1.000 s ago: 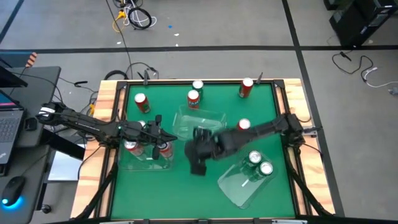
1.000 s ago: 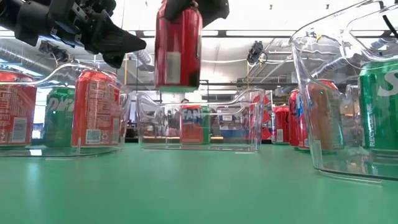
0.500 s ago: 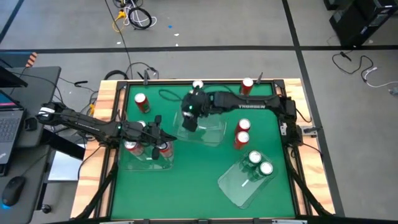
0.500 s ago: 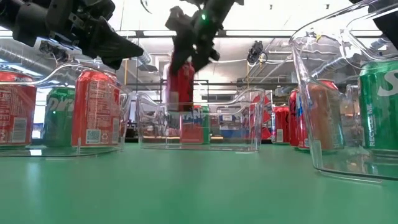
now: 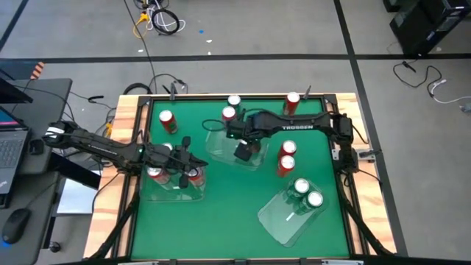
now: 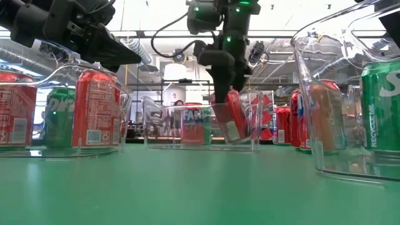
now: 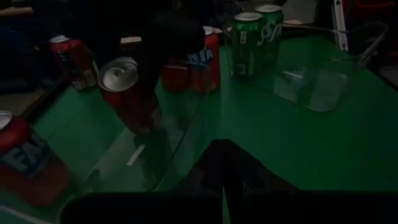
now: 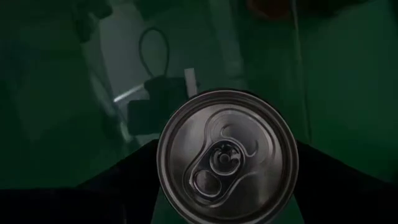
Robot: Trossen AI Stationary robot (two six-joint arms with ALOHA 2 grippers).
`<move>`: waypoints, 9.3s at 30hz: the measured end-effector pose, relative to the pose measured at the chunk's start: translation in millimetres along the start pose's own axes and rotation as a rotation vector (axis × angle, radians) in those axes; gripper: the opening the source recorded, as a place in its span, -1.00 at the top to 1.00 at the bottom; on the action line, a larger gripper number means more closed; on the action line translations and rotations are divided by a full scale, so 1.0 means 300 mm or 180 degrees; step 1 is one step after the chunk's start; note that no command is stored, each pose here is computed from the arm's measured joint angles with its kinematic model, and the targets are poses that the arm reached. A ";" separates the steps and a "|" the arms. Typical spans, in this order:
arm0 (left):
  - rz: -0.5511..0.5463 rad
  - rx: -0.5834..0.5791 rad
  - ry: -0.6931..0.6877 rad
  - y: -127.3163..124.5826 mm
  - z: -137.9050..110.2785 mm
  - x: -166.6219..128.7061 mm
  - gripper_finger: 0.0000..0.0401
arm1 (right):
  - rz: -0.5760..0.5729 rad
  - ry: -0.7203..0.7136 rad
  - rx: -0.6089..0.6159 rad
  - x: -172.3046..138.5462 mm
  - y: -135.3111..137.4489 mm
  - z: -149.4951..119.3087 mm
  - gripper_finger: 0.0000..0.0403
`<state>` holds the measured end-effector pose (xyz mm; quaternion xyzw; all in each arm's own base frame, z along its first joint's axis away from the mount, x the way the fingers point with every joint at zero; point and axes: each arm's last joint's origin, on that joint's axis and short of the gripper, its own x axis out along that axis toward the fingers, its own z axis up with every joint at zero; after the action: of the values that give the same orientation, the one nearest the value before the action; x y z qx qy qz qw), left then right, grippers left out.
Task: Sort soda cans
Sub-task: Put the red black soda can into the top transparent bin, then put the top red black soda can into the top transparent bin, then adjust the red soda can in the bottom left transparent bin
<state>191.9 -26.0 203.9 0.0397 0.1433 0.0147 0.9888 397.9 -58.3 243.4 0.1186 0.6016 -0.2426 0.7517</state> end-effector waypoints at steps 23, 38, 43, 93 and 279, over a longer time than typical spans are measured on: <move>0.0003 -0.0022 0.0042 0.000 -0.004 0.000 0.99 | -0.0005 -0.0556 0.0726 0.041 -0.092 -0.173 -0.55; 0.0004 -0.0031 0.0047 0.000 -0.005 0.000 0.99 | 0.0049 -0.0903 0.0638 -0.132 -0.125 -0.156 -0.68; 0.0004 -0.0032 0.0047 0.000 -0.005 0.000 0.99 | -0.0248 -0.1004 0.0624 -0.253 -0.201 -0.170 -0.65; 0.0002 -0.0008 0.0107 0.000 -0.011 0.000 0.99 | -0.0171 0.0225 0.1331 0.046 -0.890 -0.192 -0.41; 0.0007 -0.0155 0.0153 0.000 -0.012 0.000 0.99 | 0.0647 -0.0215 -0.0977 -0.078 0.056 0.016 0.87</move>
<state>190.9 -25.7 200.4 0.0155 0.1665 0.0202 0.9857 406.8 -40.9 265.3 0.0545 0.5909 -0.0746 0.8014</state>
